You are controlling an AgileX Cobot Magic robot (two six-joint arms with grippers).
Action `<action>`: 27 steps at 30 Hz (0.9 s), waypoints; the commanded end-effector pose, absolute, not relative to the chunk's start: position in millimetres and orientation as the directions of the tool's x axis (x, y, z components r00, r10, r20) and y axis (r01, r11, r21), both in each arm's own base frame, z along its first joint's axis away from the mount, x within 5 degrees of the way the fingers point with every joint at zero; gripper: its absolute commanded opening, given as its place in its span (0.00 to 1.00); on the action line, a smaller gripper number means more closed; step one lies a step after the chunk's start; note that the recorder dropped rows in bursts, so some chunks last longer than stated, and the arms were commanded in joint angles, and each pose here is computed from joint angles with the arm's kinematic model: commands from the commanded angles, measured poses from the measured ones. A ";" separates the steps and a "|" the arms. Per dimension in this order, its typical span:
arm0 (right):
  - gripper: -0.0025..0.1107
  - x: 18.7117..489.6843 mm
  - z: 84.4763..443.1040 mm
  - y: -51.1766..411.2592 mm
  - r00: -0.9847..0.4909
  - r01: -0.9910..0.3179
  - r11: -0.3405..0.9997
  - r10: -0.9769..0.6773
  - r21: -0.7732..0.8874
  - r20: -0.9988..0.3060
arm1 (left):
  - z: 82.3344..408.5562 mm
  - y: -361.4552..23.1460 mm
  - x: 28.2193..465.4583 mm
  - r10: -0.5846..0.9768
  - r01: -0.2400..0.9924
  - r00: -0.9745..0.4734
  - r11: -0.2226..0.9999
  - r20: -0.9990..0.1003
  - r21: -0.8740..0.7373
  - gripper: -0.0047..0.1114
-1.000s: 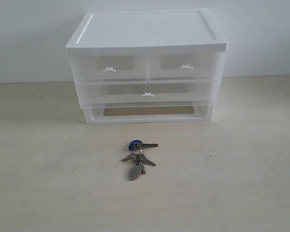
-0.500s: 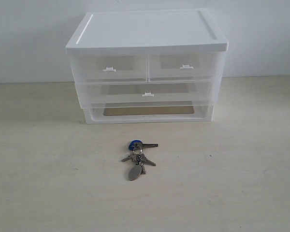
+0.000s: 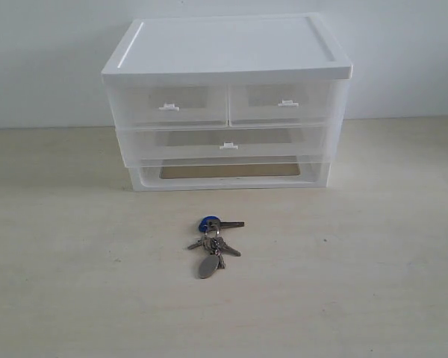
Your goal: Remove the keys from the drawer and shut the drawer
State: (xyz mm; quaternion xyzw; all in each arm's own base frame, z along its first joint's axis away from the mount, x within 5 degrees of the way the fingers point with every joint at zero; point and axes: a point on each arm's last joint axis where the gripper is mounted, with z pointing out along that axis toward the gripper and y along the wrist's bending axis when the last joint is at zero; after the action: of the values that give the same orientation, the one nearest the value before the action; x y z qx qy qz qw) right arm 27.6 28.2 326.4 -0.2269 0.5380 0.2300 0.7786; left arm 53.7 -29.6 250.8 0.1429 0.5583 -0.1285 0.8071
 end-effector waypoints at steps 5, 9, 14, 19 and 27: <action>0.02 27.5 325.5 27.9 0.316 -0.600 0.793 0.113 -0.106 -0.942 | 249.6 -28.9 53.7 -0.077 0.370 0.329 0.927 -0.941 0.054 0.08; 0.02 27.4 325.5 28.1 0.316 -0.601 0.792 0.113 -0.107 -0.942 | 251.8 -27.9 48.5 -0.117 0.380 0.353 0.924 -0.928 0.028 0.08; 0.02 27.0 325.3 28.6 0.315 -0.606 0.788 0.112 -0.109 -0.942 | 253.7 -21.3 45.6 -0.224 0.355 0.351 0.930 -0.909 -0.092 0.08; 0.02 26.9 325.3 28.7 0.315 -0.608 0.787 0.112 -0.110 -0.942 | 244.5 -8.6 49.4 -0.311 0.209 0.267 0.943 -0.912 -0.261 0.08; 0.02 26.6 325.2 29.1 0.315 -0.612 0.783 0.112 -0.112 -0.943 | 219.7 2.6 55.2 -0.177 -0.023 0.134 0.983 -0.975 -0.181 0.08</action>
State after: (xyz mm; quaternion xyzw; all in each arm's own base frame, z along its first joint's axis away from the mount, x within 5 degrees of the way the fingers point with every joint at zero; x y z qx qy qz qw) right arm 26.7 28.8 326.3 -0.2314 0.5364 0.2331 0.7774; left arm 53.8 1.4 229.7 -0.0936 0.6363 -0.0906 0.7604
